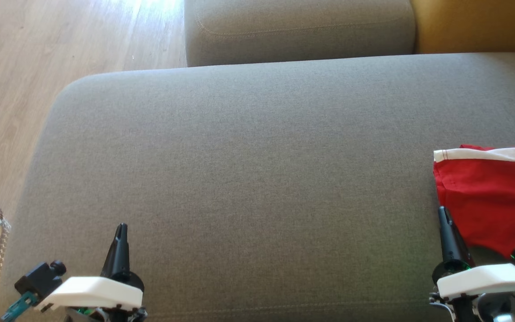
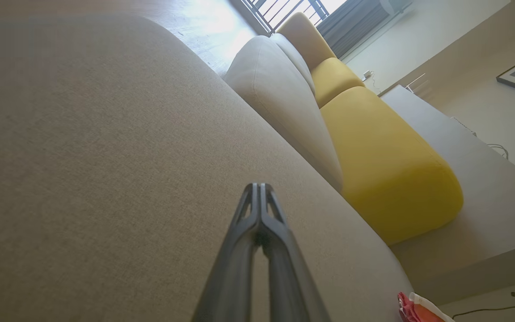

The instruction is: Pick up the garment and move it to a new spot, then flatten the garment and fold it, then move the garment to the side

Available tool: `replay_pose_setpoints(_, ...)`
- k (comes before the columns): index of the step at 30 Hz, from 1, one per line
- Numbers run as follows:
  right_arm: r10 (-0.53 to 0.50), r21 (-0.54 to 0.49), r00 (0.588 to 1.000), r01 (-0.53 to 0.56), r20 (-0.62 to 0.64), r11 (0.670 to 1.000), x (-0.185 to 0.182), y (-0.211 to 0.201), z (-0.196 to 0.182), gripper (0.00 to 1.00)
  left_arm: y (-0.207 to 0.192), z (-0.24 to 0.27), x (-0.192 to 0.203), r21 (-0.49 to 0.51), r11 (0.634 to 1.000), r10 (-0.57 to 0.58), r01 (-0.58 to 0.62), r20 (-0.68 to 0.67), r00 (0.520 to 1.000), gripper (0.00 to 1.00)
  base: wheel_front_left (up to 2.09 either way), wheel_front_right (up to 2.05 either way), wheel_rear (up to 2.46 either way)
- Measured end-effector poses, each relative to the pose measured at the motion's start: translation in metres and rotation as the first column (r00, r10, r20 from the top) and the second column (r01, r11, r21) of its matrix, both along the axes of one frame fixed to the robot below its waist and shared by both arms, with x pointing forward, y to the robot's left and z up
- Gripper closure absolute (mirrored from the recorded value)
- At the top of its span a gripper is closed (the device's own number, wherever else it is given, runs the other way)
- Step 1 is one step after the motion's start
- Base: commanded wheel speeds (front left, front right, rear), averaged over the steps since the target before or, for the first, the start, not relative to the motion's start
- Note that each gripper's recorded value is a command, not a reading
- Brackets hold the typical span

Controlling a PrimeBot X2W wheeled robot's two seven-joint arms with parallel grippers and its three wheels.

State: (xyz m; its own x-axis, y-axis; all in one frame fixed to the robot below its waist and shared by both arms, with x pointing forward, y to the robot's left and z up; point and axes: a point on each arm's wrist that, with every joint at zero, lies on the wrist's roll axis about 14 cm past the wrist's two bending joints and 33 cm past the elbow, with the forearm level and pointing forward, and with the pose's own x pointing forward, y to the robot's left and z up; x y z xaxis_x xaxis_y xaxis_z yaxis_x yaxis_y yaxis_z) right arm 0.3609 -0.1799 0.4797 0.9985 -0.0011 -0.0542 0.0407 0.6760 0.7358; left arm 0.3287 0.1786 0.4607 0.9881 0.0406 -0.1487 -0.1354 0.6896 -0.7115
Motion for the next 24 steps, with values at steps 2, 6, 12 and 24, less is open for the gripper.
replay_pose_setpoints(2,-0.002,0.022,1.0,0.002,-0.01,1.0,-0.001,-0.001,-0.002,1.0,0.0,-0.001,0.001,-0.022,1.0,0.0,0.0,-0.005,1.0,1.0,0.0,0.0,0.0)
replay_pose_setpoints(6,-0.01,0.066,1.0,0.011,-0.019,0.998,-0.001,-0.003,-0.004,1.0,-0.001,0.001,0.005,-0.07,0.998,-0.001,0.001,0.001,1.0,1.0,0.0,0.0,0.0)
replay_pose_setpoints(12,-0.017,0.132,1.0,0.02,-0.021,0.991,0.002,-0.005,-0.003,1.0,0.002,-0.002,0.006,-0.138,0.99,0.011,-0.013,-0.012,1.0,1.0,0.0,0.0,0.0)
replay_pose_setpoints(24,-0.038,0.263,0.999,0.044,-0.031,0.964,0.004,-0.011,-0.003,1.0,0.001,-0.001,0.015,-0.272,0.962,0.01,-0.013,-0.013,1.0,1.0,0.0,0.0,0.0)
